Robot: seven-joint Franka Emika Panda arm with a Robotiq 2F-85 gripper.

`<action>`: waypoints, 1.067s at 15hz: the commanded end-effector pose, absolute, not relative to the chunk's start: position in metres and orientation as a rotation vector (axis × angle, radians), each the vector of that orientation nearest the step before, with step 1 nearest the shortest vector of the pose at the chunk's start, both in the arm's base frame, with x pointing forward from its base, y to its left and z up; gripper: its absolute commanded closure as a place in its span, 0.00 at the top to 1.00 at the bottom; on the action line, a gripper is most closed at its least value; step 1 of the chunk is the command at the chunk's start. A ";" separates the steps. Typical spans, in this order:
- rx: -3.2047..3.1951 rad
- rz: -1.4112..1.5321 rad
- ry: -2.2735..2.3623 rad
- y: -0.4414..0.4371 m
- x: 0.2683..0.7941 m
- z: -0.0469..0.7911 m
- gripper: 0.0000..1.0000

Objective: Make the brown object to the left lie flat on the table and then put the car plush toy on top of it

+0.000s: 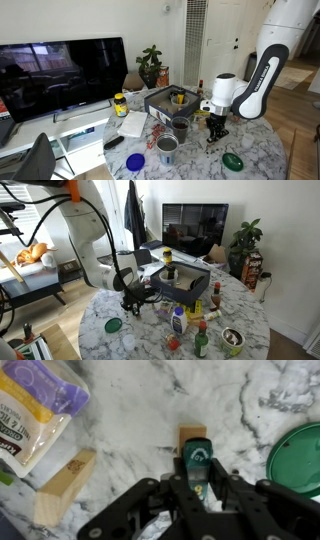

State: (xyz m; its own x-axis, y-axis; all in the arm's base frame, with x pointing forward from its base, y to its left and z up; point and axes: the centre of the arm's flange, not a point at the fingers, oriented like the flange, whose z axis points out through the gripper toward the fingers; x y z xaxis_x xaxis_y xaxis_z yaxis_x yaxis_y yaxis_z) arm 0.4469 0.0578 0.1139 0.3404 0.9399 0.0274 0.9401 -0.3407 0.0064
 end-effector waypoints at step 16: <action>-2.607 -0.093 -1.515 0.057 0.395 0.179 1.00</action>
